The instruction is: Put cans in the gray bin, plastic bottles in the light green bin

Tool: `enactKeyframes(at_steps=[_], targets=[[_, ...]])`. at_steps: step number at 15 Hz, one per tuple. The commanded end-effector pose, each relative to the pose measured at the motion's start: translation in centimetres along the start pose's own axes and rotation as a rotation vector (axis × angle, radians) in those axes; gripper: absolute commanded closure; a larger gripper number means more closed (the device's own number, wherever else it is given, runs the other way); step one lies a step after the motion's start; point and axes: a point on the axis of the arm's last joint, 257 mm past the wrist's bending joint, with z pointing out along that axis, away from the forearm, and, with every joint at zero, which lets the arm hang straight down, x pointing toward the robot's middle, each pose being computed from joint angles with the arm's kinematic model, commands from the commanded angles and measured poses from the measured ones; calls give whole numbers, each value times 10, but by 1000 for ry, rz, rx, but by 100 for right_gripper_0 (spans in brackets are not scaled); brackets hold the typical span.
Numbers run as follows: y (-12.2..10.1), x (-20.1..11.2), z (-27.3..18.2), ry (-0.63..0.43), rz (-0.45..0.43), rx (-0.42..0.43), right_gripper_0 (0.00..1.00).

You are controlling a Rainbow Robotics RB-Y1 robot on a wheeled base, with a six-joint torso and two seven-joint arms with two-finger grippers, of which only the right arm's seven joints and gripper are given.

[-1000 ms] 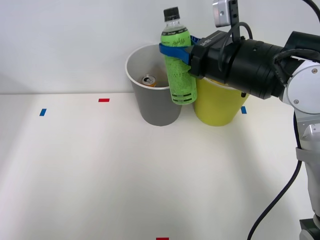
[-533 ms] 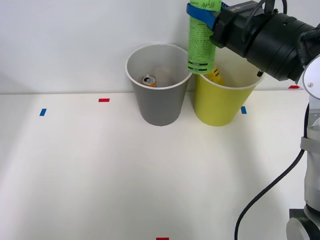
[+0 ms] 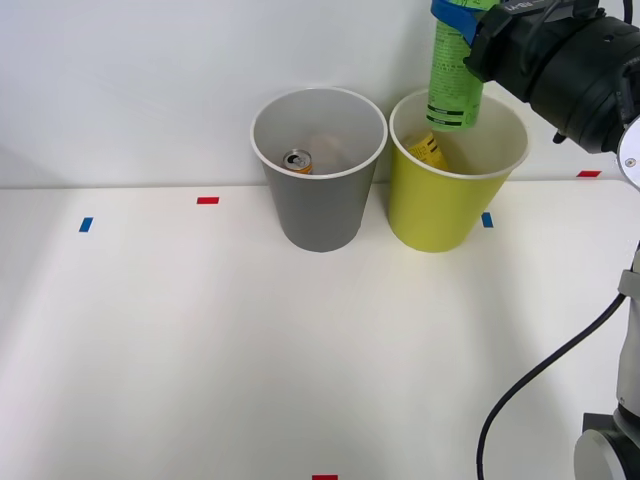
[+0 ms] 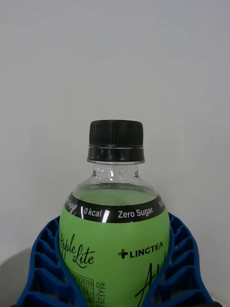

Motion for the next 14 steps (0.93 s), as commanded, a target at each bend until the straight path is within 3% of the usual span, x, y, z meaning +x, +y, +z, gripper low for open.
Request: enactKeyframes(at_steps=[1,5,11,14], targets=[[-12,4,0,19,-22,45,100],[-18,12,2,49,-55,81,100],[-22,18,14,83,-30,124,100],[-37,24,32,55,-4,140,100]])
